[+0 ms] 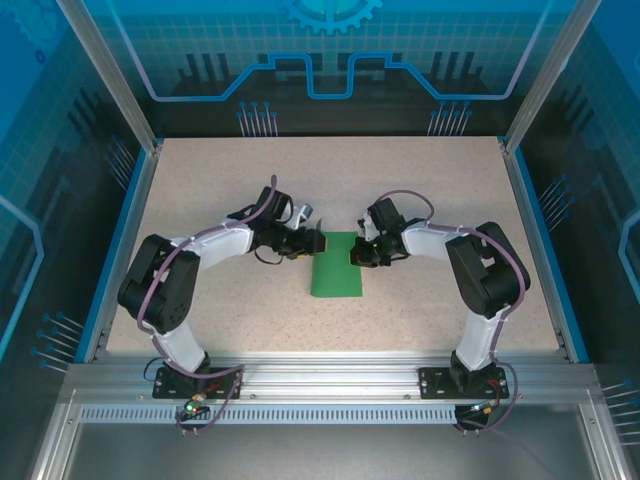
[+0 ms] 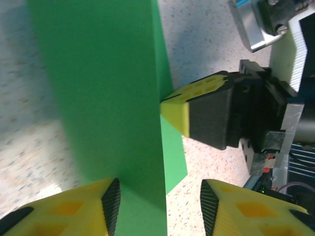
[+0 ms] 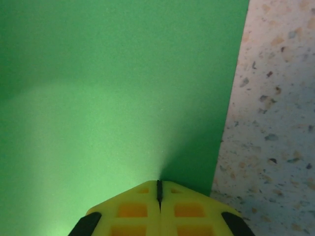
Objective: Fold a paper plane with a square sheet of paper (fold left side to right side)
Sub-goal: First fold in half a square sheet of paper at the center of the table.
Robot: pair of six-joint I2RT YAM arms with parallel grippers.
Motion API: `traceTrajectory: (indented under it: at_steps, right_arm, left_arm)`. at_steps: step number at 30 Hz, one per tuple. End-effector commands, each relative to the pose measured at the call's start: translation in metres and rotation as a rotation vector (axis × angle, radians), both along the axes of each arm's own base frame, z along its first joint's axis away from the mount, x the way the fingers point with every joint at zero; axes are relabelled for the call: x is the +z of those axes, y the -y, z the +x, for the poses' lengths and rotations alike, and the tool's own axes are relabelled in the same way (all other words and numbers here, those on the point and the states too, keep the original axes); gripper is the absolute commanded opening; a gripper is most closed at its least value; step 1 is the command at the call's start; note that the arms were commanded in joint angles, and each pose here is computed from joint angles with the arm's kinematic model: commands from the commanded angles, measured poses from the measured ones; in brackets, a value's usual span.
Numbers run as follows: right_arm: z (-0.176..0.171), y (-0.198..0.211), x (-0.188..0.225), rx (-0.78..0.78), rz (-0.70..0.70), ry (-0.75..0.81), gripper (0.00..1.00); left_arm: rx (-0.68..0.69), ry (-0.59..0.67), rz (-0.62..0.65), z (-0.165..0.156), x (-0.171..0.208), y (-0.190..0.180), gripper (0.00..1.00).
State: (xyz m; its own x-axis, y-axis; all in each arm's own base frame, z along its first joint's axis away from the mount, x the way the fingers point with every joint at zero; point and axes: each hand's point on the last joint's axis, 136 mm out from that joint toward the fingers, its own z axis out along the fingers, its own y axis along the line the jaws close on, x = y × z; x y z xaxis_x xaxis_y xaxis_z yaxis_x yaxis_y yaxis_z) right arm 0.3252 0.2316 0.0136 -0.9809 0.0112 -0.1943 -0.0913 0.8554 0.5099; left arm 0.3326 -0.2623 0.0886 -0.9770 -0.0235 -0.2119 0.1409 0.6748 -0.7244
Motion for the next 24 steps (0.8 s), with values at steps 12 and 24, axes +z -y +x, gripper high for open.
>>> traceTrajectory:
  at_steps: [12,24]
  right_arm:
    - [0.002,0.021,0.083,-0.072,0.116,0.197,0.22]
    - [0.0,-0.013,0.098,-0.03,0.412,0.116,0.49]
  left_arm:
    - [-0.053,-0.025,-0.026,0.009,-0.007,0.035,0.43]
    - [-0.058,-0.027,0.015,0.007,-0.013,0.036,0.03]
